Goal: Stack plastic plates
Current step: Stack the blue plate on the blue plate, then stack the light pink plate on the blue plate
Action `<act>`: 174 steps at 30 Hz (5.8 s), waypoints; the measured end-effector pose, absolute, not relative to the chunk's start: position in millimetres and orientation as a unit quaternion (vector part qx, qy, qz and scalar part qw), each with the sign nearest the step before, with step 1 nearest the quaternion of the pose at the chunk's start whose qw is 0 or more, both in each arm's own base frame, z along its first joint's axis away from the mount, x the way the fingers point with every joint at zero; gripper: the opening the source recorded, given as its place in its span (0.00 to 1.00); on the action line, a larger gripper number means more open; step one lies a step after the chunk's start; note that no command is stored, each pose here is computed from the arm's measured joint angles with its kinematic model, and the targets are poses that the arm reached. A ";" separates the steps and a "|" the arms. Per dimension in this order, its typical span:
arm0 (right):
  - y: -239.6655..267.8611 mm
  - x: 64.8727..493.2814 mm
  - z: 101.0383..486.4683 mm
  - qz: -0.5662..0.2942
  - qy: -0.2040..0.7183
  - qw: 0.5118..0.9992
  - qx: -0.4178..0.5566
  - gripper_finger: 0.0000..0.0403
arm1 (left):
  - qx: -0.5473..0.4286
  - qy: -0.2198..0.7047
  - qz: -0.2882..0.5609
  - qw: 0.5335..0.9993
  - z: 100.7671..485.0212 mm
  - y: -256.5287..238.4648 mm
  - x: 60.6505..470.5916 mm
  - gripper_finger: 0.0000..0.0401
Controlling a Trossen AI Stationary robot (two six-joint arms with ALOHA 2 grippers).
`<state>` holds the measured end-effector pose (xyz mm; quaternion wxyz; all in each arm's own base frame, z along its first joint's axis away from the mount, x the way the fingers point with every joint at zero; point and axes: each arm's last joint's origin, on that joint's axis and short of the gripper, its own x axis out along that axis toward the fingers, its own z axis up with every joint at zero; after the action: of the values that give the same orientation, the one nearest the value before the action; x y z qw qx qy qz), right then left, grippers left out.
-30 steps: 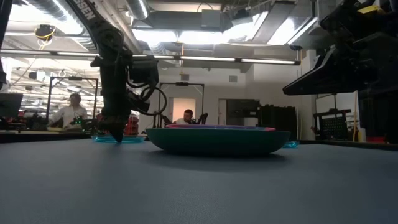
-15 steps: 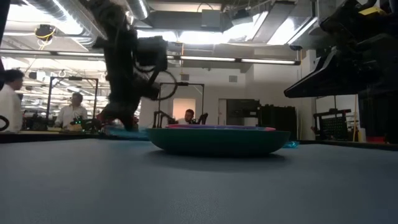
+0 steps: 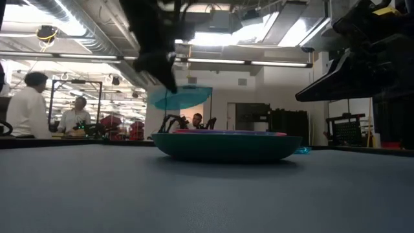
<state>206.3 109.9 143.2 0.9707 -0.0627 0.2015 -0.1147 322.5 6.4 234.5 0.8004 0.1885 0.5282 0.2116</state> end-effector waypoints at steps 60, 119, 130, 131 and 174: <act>108.6 204.7 140.5 -0.123 0.213 0.967 -0.062 0.27 | 0.210 0.463 0.069 0.858 212.4 -90.5 349.8 0.19; 56.1 217.6 127.2 -0.154 0.318 0.929 -0.112 0.27 | -0.307 0.425 0.298 0.798 148.9 275.4 312.4 0.19; 56.0 217.5 127.1 -0.155 0.318 0.929 -0.108 0.27 | -0.309 0.435 0.295 0.792 137.1 275.1 314.9 0.19; 56.0 217.5 127.1 -0.155 0.318 0.929 -0.108 0.27 | -0.310 0.438 0.294 0.791 133.8 275.4 315.3 0.19; 52.5 205.7 144.0 -0.145 0.322 0.928 -0.120 0.27 | -0.214 0.380 0.198 0.878 260.1 188.5 324.0 0.00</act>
<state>205.7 52.5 144.0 0.9279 -0.1202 0.3218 -0.1447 324.0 188.5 260.1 0.8777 -0.2144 0.3802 0.1976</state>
